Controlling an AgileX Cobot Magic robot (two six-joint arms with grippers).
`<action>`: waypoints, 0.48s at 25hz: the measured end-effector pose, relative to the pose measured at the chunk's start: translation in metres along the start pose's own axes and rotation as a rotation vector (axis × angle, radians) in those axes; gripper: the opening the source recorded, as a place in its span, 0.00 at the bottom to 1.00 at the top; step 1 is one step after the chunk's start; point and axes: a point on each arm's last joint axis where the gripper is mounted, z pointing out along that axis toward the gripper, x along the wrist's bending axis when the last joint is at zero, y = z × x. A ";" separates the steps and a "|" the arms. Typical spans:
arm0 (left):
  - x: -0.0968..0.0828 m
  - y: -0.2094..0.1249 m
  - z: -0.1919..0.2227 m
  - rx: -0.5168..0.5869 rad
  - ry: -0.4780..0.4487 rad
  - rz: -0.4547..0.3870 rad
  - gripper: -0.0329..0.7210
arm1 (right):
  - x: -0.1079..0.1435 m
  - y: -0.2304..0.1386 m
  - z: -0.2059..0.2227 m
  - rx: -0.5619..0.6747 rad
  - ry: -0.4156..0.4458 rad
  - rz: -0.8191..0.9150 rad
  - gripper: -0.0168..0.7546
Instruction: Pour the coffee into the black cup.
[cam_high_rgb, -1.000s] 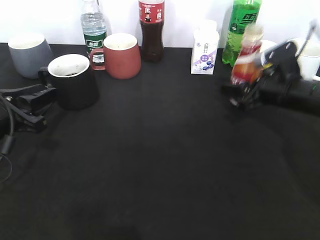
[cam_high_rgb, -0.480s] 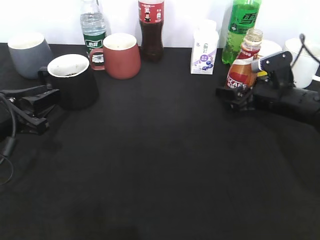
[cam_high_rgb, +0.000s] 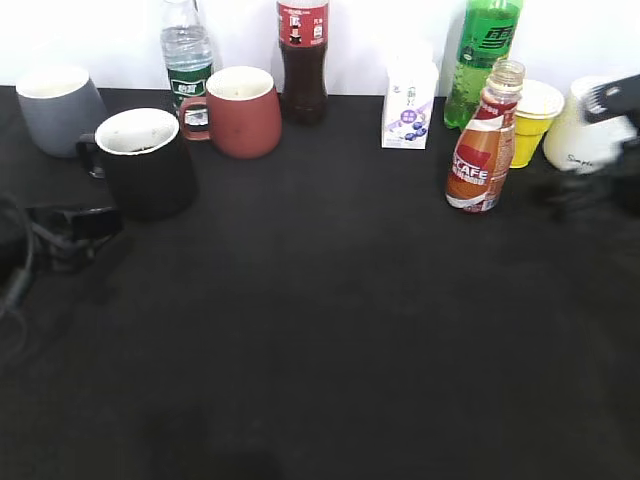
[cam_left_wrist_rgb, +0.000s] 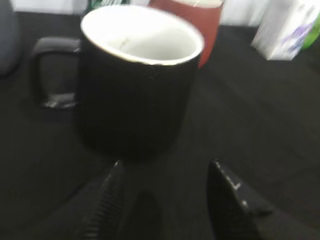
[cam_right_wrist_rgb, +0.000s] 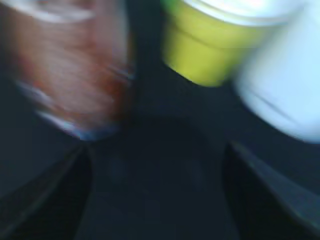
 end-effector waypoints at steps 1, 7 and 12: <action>-0.003 0.008 0.000 0.075 0.044 0.003 0.59 | -0.009 0.002 -0.001 0.099 -0.078 0.055 0.82; -0.051 0.072 -0.045 0.282 0.214 -0.022 0.59 | 0.020 0.067 -0.033 0.230 -0.137 0.160 0.79; -0.064 0.116 -0.137 0.254 0.283 -0.043 0.59 | 0.052 0.092 -0.159 0.051 0.059 0.133 0.79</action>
